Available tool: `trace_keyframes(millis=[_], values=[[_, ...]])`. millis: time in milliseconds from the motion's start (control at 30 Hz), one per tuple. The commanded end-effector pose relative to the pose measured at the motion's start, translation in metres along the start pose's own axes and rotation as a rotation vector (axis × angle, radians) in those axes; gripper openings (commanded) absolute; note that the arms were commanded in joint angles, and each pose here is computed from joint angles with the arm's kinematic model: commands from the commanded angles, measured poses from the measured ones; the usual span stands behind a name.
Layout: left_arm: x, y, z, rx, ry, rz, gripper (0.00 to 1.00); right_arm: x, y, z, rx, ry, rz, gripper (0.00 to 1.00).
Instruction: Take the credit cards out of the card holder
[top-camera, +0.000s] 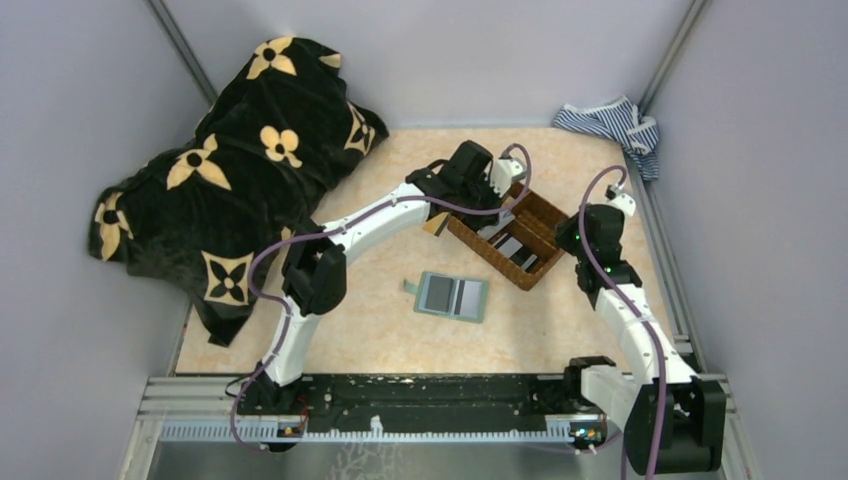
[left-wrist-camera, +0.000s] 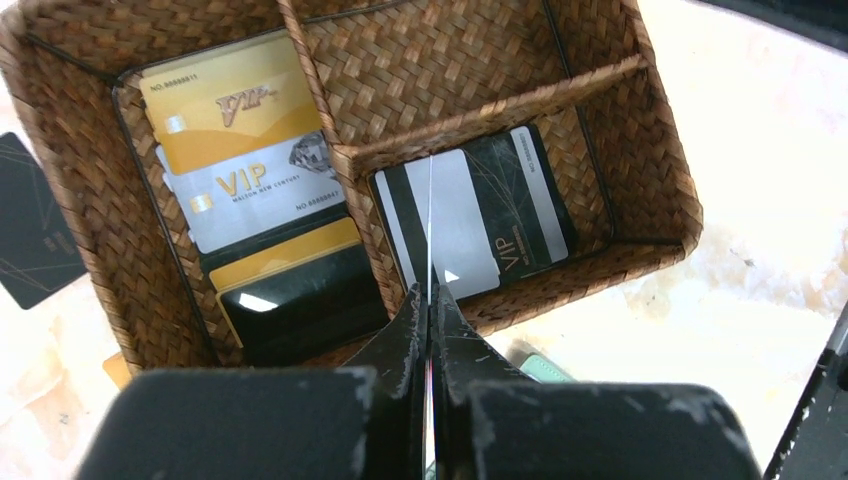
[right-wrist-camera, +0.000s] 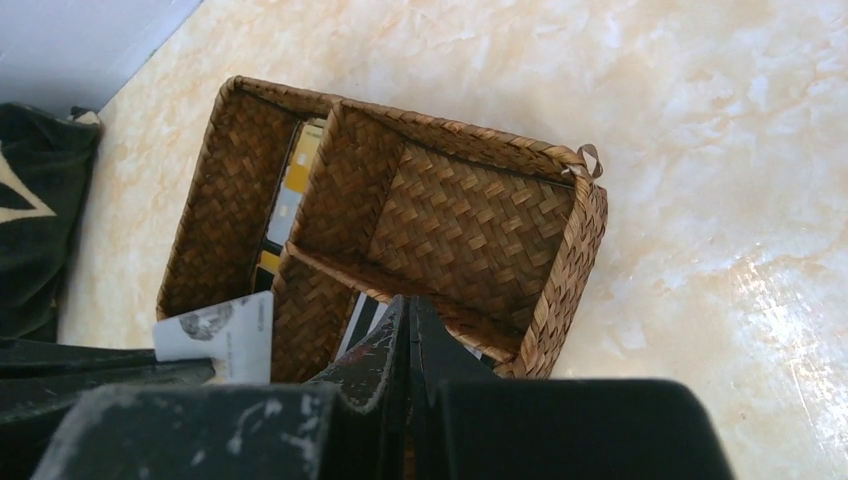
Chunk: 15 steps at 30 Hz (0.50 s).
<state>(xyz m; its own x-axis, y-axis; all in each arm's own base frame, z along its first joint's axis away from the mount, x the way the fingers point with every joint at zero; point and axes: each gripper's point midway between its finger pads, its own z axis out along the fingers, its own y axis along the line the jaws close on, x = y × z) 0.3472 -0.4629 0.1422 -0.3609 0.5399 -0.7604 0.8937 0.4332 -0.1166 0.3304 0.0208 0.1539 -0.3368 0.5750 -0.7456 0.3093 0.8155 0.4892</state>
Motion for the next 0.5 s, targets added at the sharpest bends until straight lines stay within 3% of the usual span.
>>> trace_keyframes(millis=[0,300,467], values=[[-0.005,0.0,-0.001,-0.043,0.039,-0.02,0.0,-0.008,0.009,0.0,-0.049,-0.037,-0.009,0.0],[0.001,-0.002,0.002,-0.073,0.112,-0.029,0.0,-0.017,-0.041,0.007,0.206,-0.126,0.011,0.0],[0.024,-0.001,0.011,-0.066,0.193,-0.036,0.0,0.005,-0.039,0.022,0.176,-0.032,-0.017,0.0]])
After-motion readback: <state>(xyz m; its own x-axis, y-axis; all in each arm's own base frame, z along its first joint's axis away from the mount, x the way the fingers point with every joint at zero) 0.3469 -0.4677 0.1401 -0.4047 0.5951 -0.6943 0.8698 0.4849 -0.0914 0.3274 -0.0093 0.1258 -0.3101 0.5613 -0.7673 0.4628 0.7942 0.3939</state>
